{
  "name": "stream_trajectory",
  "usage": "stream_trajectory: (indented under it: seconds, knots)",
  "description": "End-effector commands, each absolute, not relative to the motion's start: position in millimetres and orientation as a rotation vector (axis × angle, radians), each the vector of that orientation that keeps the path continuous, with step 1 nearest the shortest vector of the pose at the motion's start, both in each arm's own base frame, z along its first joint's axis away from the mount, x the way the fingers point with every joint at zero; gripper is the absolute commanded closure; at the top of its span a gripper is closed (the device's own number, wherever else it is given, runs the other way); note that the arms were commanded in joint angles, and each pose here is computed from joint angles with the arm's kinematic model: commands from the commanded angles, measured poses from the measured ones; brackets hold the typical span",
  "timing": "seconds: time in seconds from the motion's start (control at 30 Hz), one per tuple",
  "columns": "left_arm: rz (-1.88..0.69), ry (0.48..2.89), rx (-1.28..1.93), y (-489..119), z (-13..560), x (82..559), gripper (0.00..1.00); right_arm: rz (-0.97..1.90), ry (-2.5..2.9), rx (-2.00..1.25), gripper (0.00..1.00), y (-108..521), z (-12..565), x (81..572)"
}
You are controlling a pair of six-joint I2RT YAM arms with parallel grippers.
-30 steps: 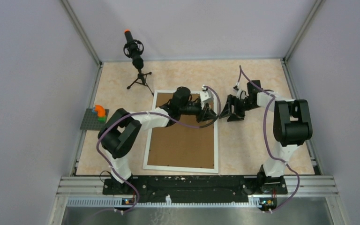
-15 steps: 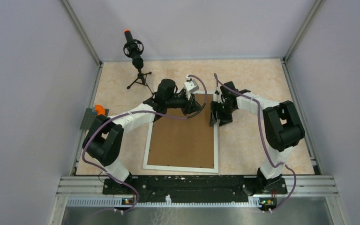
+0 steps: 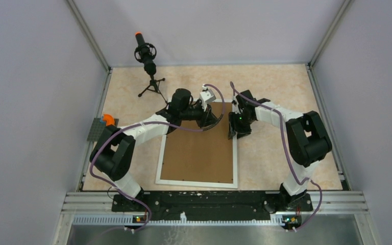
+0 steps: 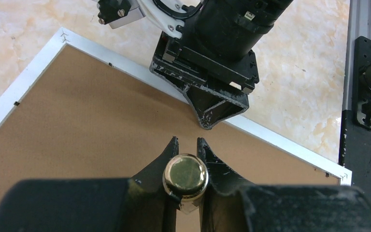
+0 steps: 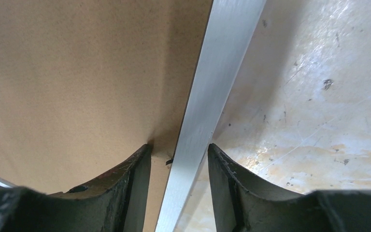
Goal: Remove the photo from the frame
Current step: Move the photo frame to the center of the board.
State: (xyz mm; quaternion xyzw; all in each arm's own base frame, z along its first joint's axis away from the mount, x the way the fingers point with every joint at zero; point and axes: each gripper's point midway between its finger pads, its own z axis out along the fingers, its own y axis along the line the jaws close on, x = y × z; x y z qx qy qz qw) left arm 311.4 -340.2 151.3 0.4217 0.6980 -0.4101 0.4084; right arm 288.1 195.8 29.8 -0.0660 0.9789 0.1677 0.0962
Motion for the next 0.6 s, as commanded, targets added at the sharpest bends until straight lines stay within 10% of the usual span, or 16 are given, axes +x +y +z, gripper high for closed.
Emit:
stream_trajectory:
  seconds: [0.0, 0.27, 0.57]
  knots:
    - [-1.030, 1.709, 1.049, -338.6, 170.4, 310.8, 1.00, 0.424, 2.953, -0.230, 0.61, 184.0, 27.2, 267.6]
    - [-1.024, 1.705, 1.053, -337.5, 168.5, 313.1, 1.00, 0.424, 2.960, -0.160, 1.00, 185.4, 23.0, 294.5]
    - [-1.015, 1.703, 1.051, -332.2, 167.5, 322.1, 1.00, 0.504, 2.876, 0.043, 1.00, 164.4, 32.4, 389.2]
